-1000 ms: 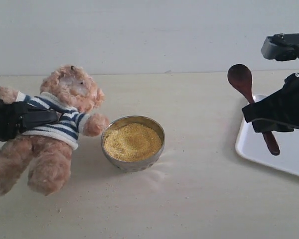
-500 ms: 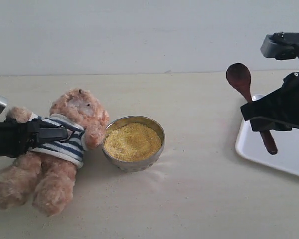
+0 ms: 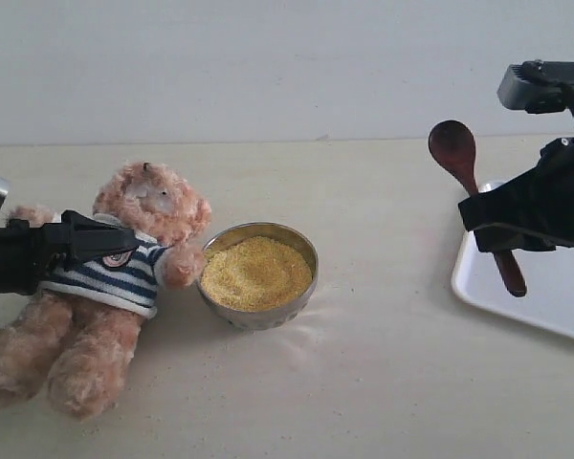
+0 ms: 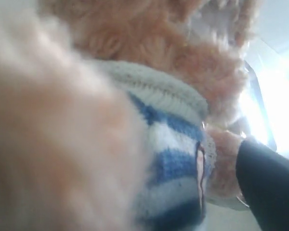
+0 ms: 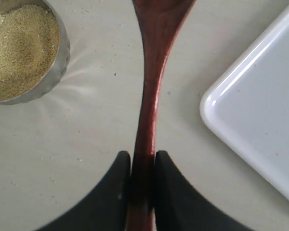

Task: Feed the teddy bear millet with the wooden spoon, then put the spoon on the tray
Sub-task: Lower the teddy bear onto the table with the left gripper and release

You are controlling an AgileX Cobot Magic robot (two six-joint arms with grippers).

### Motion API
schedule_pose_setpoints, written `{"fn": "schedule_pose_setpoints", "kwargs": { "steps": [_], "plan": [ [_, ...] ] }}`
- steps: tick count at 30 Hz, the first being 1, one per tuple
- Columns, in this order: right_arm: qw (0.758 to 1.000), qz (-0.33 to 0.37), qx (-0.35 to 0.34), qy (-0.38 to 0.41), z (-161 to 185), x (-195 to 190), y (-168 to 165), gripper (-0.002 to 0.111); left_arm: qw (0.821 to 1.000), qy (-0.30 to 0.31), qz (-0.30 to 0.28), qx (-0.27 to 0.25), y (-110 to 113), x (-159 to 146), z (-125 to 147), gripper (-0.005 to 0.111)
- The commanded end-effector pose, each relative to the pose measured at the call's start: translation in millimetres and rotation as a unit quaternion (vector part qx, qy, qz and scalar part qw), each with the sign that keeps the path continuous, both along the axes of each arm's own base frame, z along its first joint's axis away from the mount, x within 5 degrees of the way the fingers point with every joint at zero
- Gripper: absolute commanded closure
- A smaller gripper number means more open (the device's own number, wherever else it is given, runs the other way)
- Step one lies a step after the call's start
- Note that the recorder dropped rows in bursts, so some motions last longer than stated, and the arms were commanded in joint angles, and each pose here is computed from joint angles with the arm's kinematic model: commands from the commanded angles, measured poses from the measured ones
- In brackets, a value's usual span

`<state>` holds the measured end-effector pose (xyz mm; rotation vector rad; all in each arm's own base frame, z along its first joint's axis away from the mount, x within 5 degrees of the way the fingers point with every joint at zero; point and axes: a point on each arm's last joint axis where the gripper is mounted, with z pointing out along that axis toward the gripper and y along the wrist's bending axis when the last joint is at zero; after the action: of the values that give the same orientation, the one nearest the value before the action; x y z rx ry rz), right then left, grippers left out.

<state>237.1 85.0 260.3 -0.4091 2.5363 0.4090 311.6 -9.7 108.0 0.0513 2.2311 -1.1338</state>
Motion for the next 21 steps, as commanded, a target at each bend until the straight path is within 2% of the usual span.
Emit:
{"fn": "schedule_pose_setpoints", "kwargs": {
  "steps": [1, 7, 14, 17, 21],
  "plan": [
    [1.000, 0.001, 0.001, -0.003, 2.3, -0.9, -1.7, 0.109, 1.000, -0.012, 0.009, -0.010, 12.8, 0.1, 5.6, 0.004],
    [1.000, 0.002, 0.001, -0.002, 2.2, -1.1, -1.7, 0.109, 0.999, -0.001, 0.037, -0.013, 33.4, -2.5, 4.9, 0.004],
    [1.000, 0.002, 0.002, -0.002, 2.3, -1.1, -1.5, 0.109, 0.998, 0.010, 0.062, -0.020, 47.3, -4.7, 5.1, 0.007],
    [1.000, 0.001, 0.003, -0.001, 2.3, -1.1, -1.4, 0.109, 0.995, 0.032, 0.084, -0.038, 52.8, -5.4, 5.8, 0.018],
    [1.000, 0.002, 0.003, -0.001, 2.2, -1.3, -1.4, 0.109, 0.995, 0.033, 0.086, -0.034, 58.9, -7.7, 5.1, 0.050]
  ]
}}
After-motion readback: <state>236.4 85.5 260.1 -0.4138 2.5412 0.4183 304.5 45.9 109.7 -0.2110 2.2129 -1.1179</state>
